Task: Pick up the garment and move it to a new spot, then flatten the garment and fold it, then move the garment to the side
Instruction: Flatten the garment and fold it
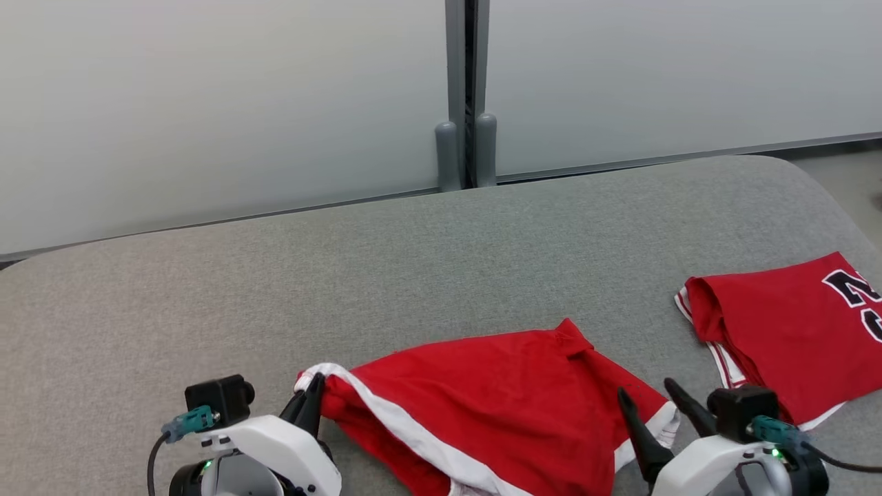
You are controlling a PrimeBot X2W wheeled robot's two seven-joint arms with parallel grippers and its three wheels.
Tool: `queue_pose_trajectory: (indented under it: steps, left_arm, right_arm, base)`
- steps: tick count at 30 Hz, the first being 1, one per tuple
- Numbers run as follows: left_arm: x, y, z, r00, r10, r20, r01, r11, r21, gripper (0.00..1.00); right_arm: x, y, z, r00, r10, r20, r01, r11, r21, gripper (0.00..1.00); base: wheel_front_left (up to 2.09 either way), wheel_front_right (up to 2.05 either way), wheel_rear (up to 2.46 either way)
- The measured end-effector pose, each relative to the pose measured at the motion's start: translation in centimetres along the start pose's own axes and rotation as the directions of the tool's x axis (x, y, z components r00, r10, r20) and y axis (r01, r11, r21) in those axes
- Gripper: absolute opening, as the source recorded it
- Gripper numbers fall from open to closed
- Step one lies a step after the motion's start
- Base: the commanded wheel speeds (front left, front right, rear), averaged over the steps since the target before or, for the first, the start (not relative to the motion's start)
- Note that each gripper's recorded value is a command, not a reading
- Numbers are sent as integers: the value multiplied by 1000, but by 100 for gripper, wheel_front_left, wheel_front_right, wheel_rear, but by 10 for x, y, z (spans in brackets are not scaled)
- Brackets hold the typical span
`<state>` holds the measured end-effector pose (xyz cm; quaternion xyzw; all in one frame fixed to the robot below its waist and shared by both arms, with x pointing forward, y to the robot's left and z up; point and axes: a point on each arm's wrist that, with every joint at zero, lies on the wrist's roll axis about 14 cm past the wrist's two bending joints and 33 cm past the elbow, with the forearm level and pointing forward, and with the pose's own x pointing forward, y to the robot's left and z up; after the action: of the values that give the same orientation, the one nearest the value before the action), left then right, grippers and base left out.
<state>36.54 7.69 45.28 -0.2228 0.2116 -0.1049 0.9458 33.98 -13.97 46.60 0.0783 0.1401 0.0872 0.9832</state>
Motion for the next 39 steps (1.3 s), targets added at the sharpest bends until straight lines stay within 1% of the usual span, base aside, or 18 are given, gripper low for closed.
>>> queue_pose_trajectory:
  steps: [1,2,3,4,6,7,10,12,15,20,23,27,28,29,30,31,34,39]
  left_arm:
    - [0,6,-6,1000,15,-7,-15,1000,-2,0]
    - [1,12,-11,999,34,-12,-34,999,-6,27]
    - [1,16,-17,999,46,-25,-46,999,-1,100]
    - [1,20,-20,998,61,-21,-61,998,-7,100]
    - [2,20,-19,998,61,-5,-61,998,-14,100]
    - [3,18,-19,999,53,7,-52,998,-17,100]
    - [3,16,-19,999,29,35,-29,1000,-11,100]
    - [3,15,-15,998,18,67,-17,1000,-11,100]
    - [2,13,-10,994,-8,110,10,1000,-14,100]
    - [-6,18,-11,992,-1,129,4,1000,-21,100]
    - [-10,21,-14,992,4,125,-1,1000,-26,100]
    - [-14,23,-15,992,8,124,-4,999,-35,100]
    - [-15,23,-16,992,9,124,-4,999,-37,100]
    - [-15,23,-16,992,8,125,-4,999,-37,100]
    - [-16,24,-16,992,10,126,-5,999,-35,100]
    - [-17,25,-15,992,10,127,-6,999,-32,100]
    - [-19,28,-12,990,13,137,-12,1000,-6,100]
    - [-21,31,-2,986,17,165,-16,1000,-4,100]
  right_arm:
    - [1,6,-4,999,20,-28,-20,1000,-1,100]
    - [2,13,-9,998,40,-58,-40,999,-4,100]
    - [1,18,-13,995,54,-86,-54,999,-5,100]
    - [0,23,-18,990,71,-120,-72,997,-6,100]
    - [-3,26,-24,985,80,-154,-83,997,-9,100]
    - [-7,28,-32,977,87,-196,-91,996,-12,100]
    - [-21,39,-59,938,114,-327,-118,993,10,100]
    - [-28,44,-67,921,125,-368,-122,992,33,100]
    - [-29,42,-63,926,121,-357,-114,993,40,100]
    - [-26,42,-63,923,123,-365,-111,992,55,100]
    - [-23,43,-66,916,132,-379,-119,991,59,100]
    - [-18,49,-70,904,164,-394,-136,986,97,100]
    - [-16,50,-70,903,172,-393,-140,984,107,88]
    - [-14,52,-69,903,179,-391,-146,983,113,68]
    - [-12,54,-68,903,184,-388,-151,982,114,30]
    - [-11,55,-66,906,190,-379,-158,981,115,2]
    - [-5,57,-58,918,194,-346,-166,980,110,0]
    - [4,46,-40,946,163,-280,-144,986,88,0]
  base:
    - [0,0,0]
    - [0,0,0]
    - [0,0,0]
    - [0,0,0]
    - [0,0,0]
    - [0,0,0]
    - [0,0,0]
    - [0,0,0]
    - [0,0,0]
    - [0,0,0]
    - [0,0,0]
    - [0,0,0]
    - [0,0,0]
    - [0,0,0]
    - [0,0,0]
    - [0,0,0]
    - [0,0,0]
    - [0,0,0]
